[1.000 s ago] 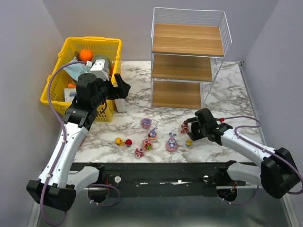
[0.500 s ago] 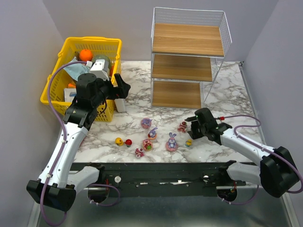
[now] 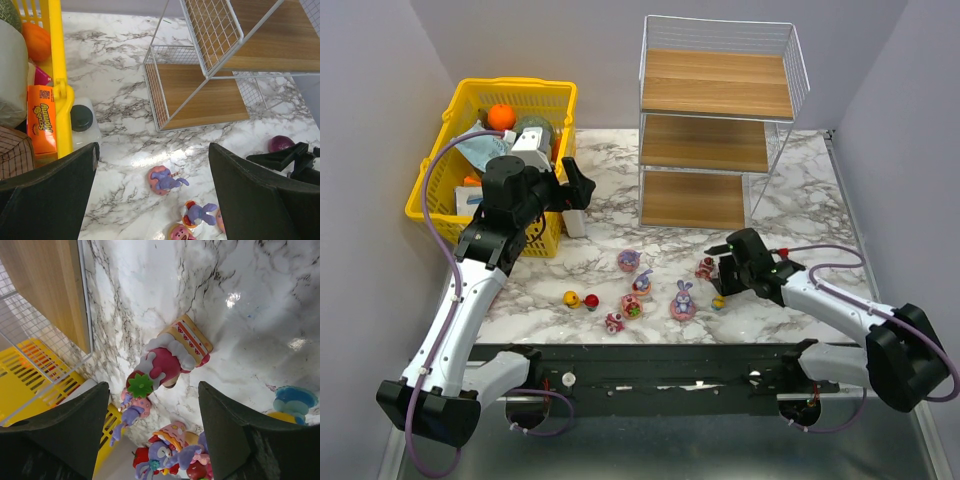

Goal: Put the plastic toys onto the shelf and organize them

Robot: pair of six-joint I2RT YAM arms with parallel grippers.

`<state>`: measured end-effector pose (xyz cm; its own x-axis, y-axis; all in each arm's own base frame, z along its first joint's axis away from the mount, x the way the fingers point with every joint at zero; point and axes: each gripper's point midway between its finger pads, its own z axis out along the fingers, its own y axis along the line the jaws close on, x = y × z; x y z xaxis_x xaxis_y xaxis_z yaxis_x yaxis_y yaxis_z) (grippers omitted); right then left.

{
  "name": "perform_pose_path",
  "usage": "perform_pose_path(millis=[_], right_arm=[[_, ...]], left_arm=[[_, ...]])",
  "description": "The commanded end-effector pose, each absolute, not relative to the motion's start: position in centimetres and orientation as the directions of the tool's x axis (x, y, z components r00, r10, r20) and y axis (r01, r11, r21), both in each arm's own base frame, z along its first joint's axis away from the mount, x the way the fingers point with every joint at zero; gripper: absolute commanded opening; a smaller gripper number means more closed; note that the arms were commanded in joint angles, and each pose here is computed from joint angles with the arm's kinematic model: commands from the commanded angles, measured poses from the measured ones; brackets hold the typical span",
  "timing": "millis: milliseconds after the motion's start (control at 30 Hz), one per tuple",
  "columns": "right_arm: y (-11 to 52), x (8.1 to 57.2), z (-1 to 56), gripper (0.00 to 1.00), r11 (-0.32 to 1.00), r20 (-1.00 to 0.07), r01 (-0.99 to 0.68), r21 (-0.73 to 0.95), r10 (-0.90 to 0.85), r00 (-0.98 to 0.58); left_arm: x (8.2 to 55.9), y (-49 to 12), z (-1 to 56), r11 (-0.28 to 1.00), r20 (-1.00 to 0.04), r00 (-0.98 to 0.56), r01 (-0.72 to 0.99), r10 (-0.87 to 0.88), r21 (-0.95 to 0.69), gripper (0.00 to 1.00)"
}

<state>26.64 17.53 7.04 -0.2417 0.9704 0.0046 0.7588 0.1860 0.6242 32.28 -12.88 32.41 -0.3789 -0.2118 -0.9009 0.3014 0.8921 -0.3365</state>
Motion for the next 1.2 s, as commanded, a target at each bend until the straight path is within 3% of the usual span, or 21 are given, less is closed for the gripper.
perform_pose_path(millis=[0,500,900,1167], right_arm=[[18.8,27.1,6.8,0.80,0.120,0.057,0.771,0.625,0.979,-0.198],[18.2,27.9,6.0,0.66,0.077,0.037,0.779,0.623,0.991,-0.128],[18.2,28.3,5.6,0.47,0.073,0.028,0.777,0.625,0.993,-0.115],[17.8,29.6,7.5,0.35,0.158,-0.050,0.723,0.673,0.985,-0.168]], left_arm=[[32.4,-12.7,32.1,0.898,-0.903,-0.379,0.296,-0.202,-0.325,0.99],[32.8,-12.6,32.0,0.904,-0.904,-0.382,0.289,-0.194,-0.316,0.99],[32.9,-12.4,31.7,0.909,-0.904,-0.383,0.281,-0.189,-0.309,0.99],[32.8,-12.4,31.8,0.910,-0.905,-0.382,0.279,-0.188,-0.307,0.99]])
